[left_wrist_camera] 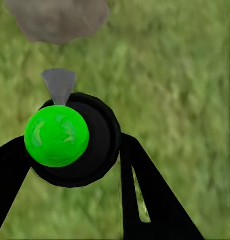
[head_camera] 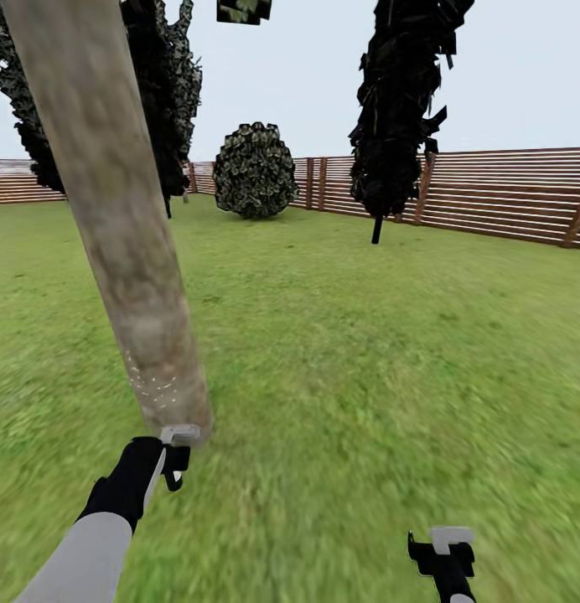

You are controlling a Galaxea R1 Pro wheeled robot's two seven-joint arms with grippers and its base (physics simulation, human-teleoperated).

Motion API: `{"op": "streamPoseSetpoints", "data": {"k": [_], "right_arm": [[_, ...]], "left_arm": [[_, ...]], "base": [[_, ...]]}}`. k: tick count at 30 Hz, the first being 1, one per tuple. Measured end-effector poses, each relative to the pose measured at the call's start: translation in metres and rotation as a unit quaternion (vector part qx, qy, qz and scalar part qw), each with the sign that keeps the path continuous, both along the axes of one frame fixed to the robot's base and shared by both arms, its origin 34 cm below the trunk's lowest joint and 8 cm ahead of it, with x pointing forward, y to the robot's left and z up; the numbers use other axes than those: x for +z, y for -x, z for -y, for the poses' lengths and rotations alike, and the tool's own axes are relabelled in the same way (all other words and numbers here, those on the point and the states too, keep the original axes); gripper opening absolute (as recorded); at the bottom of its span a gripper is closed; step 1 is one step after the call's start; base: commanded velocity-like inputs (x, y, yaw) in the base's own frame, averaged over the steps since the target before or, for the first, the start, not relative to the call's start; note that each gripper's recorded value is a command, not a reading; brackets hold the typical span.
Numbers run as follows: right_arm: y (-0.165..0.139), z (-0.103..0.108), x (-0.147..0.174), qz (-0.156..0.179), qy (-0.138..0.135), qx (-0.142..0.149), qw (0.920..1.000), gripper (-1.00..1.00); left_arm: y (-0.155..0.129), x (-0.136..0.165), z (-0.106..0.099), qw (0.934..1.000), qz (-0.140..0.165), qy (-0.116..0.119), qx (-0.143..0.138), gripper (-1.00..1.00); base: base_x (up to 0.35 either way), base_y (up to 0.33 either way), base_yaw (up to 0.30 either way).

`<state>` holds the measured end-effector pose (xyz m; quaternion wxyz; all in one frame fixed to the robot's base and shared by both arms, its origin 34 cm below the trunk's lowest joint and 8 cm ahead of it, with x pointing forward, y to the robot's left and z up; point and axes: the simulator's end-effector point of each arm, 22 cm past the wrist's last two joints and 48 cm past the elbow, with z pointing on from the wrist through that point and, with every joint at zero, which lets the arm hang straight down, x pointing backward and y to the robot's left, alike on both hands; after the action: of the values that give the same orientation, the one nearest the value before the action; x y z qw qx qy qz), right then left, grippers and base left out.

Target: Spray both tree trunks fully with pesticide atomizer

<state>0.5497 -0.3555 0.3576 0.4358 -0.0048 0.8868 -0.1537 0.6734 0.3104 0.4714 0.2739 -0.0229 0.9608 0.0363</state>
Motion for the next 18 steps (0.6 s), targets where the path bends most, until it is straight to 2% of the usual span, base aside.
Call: {"op": "streamPoseSetpoints", "data": {"k": [4, 13, 18], "right_arm": [[-0.0004, -0.0001, 0.0002, 0.000, 0.000, 0.000, 1.0000, 1.00], [-0.0006, -0.0001, 0.0002, 0.000, 0.000, 0.000, 1.0000, 1.00], [-0.0003, -0.0002, 0.0002, 0.000, 0.000, 0.000, 1.0000, 1.00]], "left_arm": [[0.0001, 0.0000, -0.0001, 1.0000, 0.000, 0.000, 0.000, -1.00], [-0.0005, 0.0004, 0.0013, 1.0000, 0.001, 0.001, -0.001, -1.00], [-0.0039, 0.0041, 0.0027, 1.0000, 0.003, 0.000, -0.003, -1.00]], "base": [[0.176, -0.289, 0.147], [0.116, -0.301, 0.271], [0.208, -0.263, 0.277]]}}
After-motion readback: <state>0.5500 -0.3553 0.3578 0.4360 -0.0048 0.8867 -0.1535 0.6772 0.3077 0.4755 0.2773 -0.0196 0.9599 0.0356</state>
